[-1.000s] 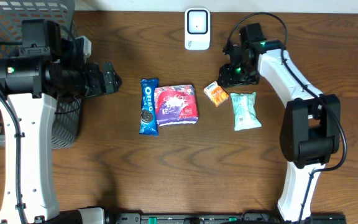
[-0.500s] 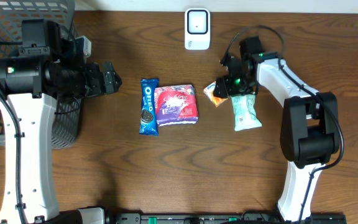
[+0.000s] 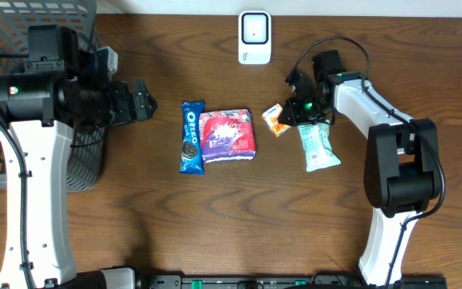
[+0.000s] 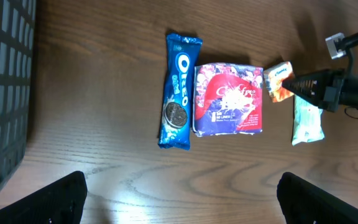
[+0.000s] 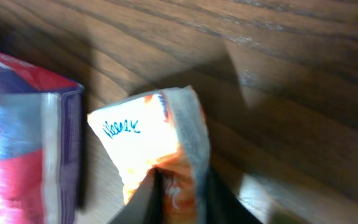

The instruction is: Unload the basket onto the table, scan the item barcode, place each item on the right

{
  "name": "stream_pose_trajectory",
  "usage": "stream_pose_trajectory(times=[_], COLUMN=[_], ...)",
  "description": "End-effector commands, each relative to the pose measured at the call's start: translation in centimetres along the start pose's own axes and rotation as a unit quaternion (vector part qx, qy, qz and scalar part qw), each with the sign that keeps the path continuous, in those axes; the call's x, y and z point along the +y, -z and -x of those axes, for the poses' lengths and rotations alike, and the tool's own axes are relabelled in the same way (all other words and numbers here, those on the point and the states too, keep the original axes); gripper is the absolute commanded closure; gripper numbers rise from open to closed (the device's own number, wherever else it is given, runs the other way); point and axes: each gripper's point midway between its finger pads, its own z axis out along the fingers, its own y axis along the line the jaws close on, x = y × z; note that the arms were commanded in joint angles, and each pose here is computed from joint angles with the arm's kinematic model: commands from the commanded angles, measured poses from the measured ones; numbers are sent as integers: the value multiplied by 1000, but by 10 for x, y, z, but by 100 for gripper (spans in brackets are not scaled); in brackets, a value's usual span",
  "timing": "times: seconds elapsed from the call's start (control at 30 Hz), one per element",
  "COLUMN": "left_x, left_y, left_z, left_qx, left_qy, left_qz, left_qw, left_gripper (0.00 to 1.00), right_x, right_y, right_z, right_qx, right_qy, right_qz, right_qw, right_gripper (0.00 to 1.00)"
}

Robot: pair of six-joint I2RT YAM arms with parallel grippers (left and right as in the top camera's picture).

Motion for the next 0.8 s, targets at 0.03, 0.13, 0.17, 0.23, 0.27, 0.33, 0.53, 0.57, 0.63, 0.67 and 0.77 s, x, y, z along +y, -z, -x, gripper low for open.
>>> stream_pose_trajectory(times=[0.03, 0.13, 0.17, 0.23, 0.27, 0.33, 0.53, 0.57, 0.63, 0.67, 0.77], left_x=[1, 1, 1, 1, 1, 1, 1, 1, 1, 1, 1], left_y=[-1, -1, -1, -1, -1, -1, -1, -1, -1, -1, -1], left_z=[0, 0, 0, 0, 0, 0, 0, 0, 0, 0, 0], left_qx=[1, 1, 1, 1, 1, 1, 1, 1, 1, 1, 1], left_qy=[-7, -7, -7, -7, -7, -7, -7, -7, -7, -7, -7], left_qz=[3, 3, 3, 3, 3, 3, 3, 3, 3, 3, 3], left_qw=[1000, 1000, 1000, 1000, 1000, 1000, 1000, 1000, 1000, 1000, 1000], left_gripper=[2, 2, 2, 2, 2, 2, 2, 2, 2, 2, 2], right_x=[6, 17, 21, 29, 32, 37, 75, 82, 91, 94, 98], right_y=[-7, -6, -6, -4, -4, -2, 24, 33, 50, 57, 71], right_z=[-8, -7, -7, -6, -6, -5, 13, 19, 29, 34, 45], right_qx=[13, 13, 13, 13, 13, 14, 3, -2, -10, -13, -20], right_qy=[-29, -44, -47, -52, -57, -73, -132, -134, -138, -140, -136], right_qz=[31, 59, 71, 97, 105, 121, 274, 308, 363, 385, 420], right_qw=[999, 997, 996, 994, 993, 990, 953, 942, 921, 912, 897], right_gripper=[99, 99, 99, 99, 99, 99, 99, 99, 99, 99, 99])
